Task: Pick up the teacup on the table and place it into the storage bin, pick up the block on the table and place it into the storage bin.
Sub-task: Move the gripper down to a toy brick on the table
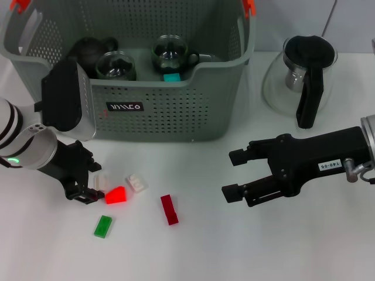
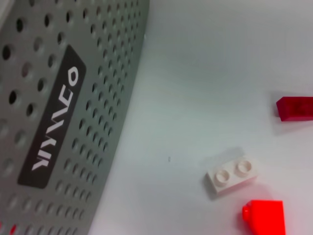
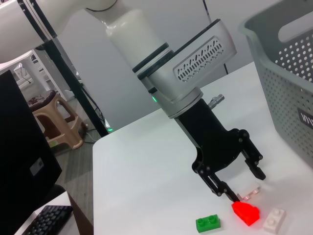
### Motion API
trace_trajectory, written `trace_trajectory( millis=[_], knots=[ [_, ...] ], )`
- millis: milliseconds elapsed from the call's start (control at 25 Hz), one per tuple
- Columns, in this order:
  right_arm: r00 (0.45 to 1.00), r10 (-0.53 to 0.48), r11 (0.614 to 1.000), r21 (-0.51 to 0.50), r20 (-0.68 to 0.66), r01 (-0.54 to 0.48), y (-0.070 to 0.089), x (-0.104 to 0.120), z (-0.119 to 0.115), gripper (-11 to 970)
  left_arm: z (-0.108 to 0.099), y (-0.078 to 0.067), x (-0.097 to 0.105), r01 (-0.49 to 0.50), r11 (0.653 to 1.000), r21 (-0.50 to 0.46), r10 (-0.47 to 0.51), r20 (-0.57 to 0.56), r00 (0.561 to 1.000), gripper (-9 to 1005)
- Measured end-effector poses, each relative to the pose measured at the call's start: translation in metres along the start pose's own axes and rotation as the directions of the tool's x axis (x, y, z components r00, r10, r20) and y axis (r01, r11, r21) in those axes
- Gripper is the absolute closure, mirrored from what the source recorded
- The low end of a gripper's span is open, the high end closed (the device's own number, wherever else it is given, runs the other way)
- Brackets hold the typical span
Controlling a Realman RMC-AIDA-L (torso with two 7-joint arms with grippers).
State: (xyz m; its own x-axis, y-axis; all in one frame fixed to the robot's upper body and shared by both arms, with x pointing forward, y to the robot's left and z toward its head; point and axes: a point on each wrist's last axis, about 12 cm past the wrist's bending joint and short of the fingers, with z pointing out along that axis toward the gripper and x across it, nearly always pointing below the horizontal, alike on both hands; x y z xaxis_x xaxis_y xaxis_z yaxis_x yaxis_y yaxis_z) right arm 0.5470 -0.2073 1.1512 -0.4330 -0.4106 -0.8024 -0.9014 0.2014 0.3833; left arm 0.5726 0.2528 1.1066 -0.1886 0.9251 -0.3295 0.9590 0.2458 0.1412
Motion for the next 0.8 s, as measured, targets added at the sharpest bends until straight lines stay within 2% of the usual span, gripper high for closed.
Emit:
trace_trajectory(
  millis=[800],
  knots=[
    [1.0,0.002,1.0,0.002,0.002,-0.002,-0.0002,0.0003,-0.0006,18,0.0036,0.0015,-0.0033,-0.006,1.0,0.02,0.006,-0.008,1.0,393]
  ],
)
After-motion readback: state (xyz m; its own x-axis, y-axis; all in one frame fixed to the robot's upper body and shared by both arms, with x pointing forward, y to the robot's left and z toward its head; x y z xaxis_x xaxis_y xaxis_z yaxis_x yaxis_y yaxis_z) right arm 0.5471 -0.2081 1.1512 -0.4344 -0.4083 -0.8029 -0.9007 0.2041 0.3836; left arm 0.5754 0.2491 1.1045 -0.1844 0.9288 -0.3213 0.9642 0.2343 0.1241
